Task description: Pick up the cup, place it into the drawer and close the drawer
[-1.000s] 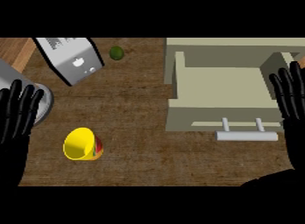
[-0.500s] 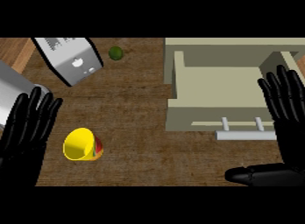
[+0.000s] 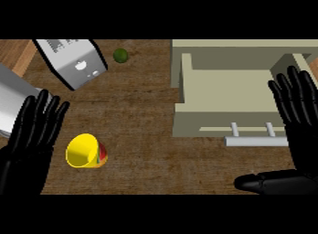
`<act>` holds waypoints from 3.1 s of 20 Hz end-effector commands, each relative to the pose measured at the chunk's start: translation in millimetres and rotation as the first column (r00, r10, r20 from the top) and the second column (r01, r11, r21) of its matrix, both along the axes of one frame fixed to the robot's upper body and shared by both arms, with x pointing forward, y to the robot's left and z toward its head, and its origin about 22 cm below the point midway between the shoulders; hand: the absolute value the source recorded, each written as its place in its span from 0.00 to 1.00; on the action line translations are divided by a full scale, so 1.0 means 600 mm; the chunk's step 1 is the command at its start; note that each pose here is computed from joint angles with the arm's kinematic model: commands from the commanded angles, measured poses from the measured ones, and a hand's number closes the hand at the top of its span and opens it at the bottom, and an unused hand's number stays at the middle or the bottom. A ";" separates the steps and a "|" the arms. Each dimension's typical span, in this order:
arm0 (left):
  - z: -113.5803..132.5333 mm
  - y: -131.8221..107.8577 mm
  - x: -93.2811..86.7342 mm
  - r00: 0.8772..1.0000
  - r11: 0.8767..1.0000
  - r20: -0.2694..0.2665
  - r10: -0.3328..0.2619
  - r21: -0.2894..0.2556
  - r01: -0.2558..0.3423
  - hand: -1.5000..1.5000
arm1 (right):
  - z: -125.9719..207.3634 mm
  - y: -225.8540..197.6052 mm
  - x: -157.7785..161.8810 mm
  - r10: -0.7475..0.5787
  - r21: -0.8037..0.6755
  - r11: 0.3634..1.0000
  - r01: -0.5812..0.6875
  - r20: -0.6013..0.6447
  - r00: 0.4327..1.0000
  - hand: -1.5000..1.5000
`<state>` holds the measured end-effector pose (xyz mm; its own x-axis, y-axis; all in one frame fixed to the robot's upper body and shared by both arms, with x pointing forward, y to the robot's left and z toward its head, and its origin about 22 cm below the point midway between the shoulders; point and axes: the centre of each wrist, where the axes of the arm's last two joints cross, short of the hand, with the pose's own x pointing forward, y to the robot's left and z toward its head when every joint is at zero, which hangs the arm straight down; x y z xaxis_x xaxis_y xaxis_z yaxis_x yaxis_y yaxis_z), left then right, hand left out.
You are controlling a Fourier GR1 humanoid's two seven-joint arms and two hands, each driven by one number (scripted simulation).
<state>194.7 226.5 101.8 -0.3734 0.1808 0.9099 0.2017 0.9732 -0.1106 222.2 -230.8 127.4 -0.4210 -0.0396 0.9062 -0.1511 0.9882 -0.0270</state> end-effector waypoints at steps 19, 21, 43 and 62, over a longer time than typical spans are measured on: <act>-0.107 0.054 -0.016 0.981 0.993 -0.158 0.109 0.071 -0.099 0.00 | 0.008 -0.015 0.006 -0.003 -0.016 1.000 0.003 0.001 1.000 0.00; -0.131 0.064 -0.026 0.978 0.990 -0.168 0.127 0.075 -0.116 0.00 | -0.004 -0.007 0.020 -0.009 -0.006 1.000 0.009 0.023 1.000 0.00; -0.294 0.092 0.008 0.952 0.983 -0.255 0.171 0.107 -0.148 0.00 | 0.007 0.001 0.018 0.005 0.012 1.000 -0.005 -0.008 1.000 0.00; -0.396 0.130 0.018 0.945 0.980 -0.269 0.188 0.108 -0.164 0.00 | 0.010 0.026 -0.014 0.021 0.004 1.000 -0.021 0.009 1.000 0.00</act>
<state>206.5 309.2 -121.1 -0.1316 0.0575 0.9896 -0.0181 0.9980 -0.0604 225.4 -232.5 135.1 -0.4208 -0.0449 0.9060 -0.1738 0.9843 -0.0320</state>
